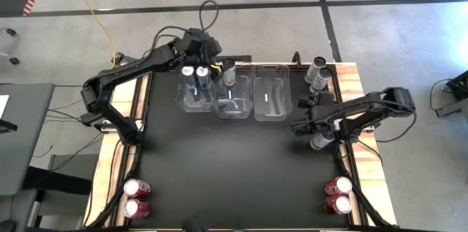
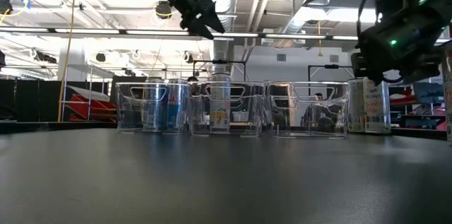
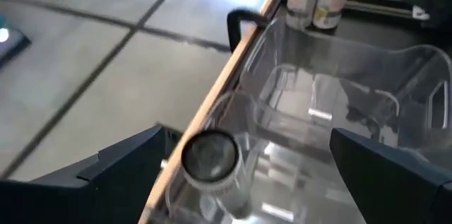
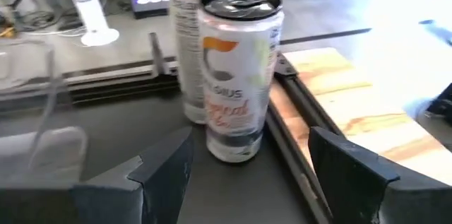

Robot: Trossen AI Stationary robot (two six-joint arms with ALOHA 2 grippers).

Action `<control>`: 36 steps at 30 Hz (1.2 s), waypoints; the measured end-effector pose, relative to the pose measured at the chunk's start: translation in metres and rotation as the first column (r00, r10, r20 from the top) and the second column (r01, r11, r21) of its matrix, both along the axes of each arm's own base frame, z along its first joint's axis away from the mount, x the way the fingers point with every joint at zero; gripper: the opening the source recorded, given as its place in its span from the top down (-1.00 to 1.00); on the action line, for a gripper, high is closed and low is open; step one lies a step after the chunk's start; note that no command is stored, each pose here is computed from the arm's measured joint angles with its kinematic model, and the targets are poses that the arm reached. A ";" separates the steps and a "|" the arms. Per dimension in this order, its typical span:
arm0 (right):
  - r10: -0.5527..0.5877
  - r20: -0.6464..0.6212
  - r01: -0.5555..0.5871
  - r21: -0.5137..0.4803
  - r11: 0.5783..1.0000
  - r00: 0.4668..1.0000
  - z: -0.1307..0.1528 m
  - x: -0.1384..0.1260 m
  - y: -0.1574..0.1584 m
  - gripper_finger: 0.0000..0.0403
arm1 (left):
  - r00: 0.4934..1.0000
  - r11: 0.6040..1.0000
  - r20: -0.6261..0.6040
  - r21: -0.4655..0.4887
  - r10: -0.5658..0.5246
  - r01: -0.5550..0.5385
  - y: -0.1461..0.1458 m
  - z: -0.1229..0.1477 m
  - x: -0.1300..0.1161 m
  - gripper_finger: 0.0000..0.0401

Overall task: Sort soda cans
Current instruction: Put the center white-yellow soda can into the center transparent bin

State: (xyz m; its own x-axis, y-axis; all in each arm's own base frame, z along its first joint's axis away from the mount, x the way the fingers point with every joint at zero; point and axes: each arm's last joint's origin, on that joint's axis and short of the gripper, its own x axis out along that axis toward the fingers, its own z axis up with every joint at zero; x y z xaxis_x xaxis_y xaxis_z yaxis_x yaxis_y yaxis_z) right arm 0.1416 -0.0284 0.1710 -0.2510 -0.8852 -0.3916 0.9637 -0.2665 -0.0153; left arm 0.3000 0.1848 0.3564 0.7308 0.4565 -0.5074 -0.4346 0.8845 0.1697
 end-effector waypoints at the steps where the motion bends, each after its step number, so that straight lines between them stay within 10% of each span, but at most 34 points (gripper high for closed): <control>1: -0.017 -0.003 0.017 0.001 1.000 1.000 0.000 -0.001 -0.002 -0.48 | 1.000 1.000 -0.005 0.001 -0.002 0.002 0.000 0.000 0.000 -0.97; 11: -0.136 0.023 0.131 0.164 0.978 0.990 -0.002 0.004 -0.012 -0.47 | 1.000 1.000 -0.002 0.025 0.001 -0.001 0.004 0.000 -0.001 -0.97; 17: 0.030 0.085 -0.030 -0.002 1.000 0.996 -0.002 0.013 -0.002 -0.47 | 1.000 0.999 -0.014 0.034 0.010 -0.009 0.009 0.000 -0.004 -0.97; 36: -0.004 0.119 0.020 -0.133 0.991 0.993 -0.029 -0.010 -0.012 -0.83 | 0.994 0.999 -0.103 -0.022 0.028 -0.030 0.013 -0.009 -0.014 -0.97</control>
